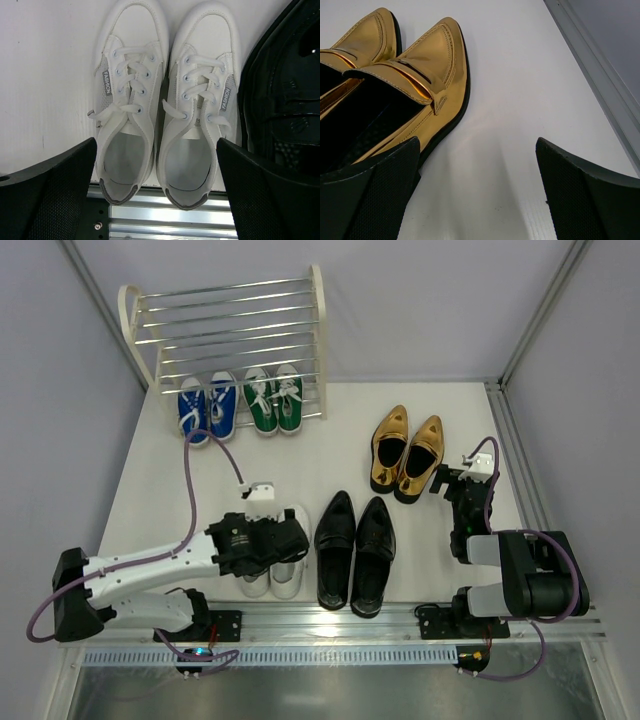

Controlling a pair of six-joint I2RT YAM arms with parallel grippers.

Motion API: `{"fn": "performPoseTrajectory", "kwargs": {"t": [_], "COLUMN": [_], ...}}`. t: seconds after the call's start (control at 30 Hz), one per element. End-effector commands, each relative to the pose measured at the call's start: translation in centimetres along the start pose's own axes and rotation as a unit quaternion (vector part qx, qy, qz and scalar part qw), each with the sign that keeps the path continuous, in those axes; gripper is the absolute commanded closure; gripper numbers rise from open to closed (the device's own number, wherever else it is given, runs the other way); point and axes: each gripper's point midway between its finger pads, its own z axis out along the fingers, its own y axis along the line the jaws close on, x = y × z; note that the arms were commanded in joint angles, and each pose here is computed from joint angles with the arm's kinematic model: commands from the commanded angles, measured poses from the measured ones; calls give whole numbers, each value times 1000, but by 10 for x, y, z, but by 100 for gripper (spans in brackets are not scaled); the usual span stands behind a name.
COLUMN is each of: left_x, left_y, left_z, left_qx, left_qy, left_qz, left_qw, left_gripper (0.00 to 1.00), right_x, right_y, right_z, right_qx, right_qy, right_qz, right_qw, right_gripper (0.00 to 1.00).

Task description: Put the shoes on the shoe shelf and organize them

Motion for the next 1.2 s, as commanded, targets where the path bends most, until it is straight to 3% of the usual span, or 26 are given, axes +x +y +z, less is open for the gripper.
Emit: {"fn": "performPoseTrajectory", "kwargs": {"t": [0.0, 0.27, 0.5, 0.8, 1.17], "left_x": [11, 60, 73, 30, 65], "left_y": [20, 10, -8, -3, -4], "left_z": [4, 26, 28, 1, 27], "left_qx": [-38, -3, 30, -47, -44], "left_qy": [5, 50, 57, -18, 8], "left_qz": [-9, -24, -6, 46, 49], "left_qw": [999, 998, 998, 998, 998], "left_gripper": [0, 6, 23, 20, 23], "right_x": [-24, -23, -25, -24, -24], "right_y": [1, 1, 1, 1, 1], "right_z": [3, 3, 3, 3, 3], "right_qx": [-2, -2, -2, -1, -1], "right_qy": [-43, -43, -45, -44, -44], "right_qz": [5, 5, 5, 5, 5], "right_qw": [999, 999, 999, 999, 999], "right_gripper": [3, 3, 3, 3, 3]}}
